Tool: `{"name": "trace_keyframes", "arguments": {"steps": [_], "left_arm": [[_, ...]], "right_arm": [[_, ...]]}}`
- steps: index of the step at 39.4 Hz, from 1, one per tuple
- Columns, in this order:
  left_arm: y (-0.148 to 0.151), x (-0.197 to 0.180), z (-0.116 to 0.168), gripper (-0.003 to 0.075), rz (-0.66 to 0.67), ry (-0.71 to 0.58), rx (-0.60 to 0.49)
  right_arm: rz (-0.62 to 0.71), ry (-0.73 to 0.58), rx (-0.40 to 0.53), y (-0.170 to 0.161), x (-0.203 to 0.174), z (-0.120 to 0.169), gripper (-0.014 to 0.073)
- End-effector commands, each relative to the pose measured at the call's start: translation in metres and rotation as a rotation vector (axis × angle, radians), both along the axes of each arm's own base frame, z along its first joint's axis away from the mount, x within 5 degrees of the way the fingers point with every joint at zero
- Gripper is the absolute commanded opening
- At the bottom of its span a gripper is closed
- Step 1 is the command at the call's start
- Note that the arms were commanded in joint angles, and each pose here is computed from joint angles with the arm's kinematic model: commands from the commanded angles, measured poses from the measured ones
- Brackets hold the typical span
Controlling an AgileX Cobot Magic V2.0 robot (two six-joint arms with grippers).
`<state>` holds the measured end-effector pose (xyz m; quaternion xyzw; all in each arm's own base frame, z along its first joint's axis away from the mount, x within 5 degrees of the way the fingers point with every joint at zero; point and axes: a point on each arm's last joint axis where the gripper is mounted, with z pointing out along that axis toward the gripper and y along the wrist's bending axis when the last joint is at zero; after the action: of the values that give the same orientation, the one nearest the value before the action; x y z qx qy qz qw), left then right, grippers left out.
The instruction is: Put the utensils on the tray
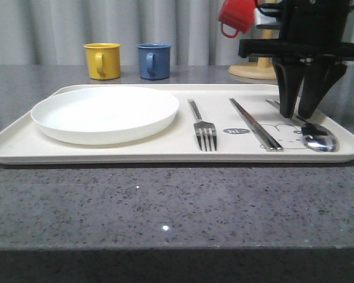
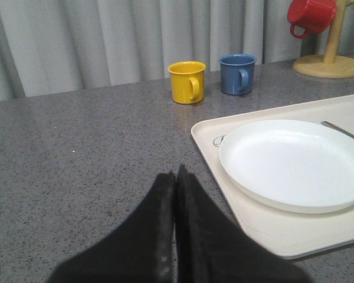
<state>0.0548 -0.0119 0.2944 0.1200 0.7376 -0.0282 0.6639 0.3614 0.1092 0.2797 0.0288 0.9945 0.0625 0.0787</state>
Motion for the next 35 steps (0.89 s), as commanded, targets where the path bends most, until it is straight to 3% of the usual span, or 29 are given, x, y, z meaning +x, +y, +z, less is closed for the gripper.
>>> {"name": "trace_keyframes", "arguments": {"steps": [1,10,16,24,35], "left_arm": [[0.0,0.0,0.016,-0.0018,0.005,-0.096,-0.035],[0.0,0.0,0.016,-0.0018,0.005,-0.096,-0.035],[0.0,0.0,0.016,-0.0018,0.005,-0.096,-0.035],[0.0,0.0,0.016,-0.0018,0.005,-0.096,-0.035],[0.0,0.0,0.016,-0.0018,0.005,-0.096,-0.035]], "right_arm": [[0.005,-0.142,0.016,-0.008,-0.018,0.062,0.0262],[0.091,-0.428,-0.023,-0.028,-0.067,0.147,0.0245],[0.147,-0.515,-0.039,-0.039,-0.103,0.172,0.012],[0.151,-0.639,-0.038,-0.052,-0.146,0.177,-0.0066],[0.155,-0.898,-0.092,-0.076,-0.208,0.147,-0.0067]]}}
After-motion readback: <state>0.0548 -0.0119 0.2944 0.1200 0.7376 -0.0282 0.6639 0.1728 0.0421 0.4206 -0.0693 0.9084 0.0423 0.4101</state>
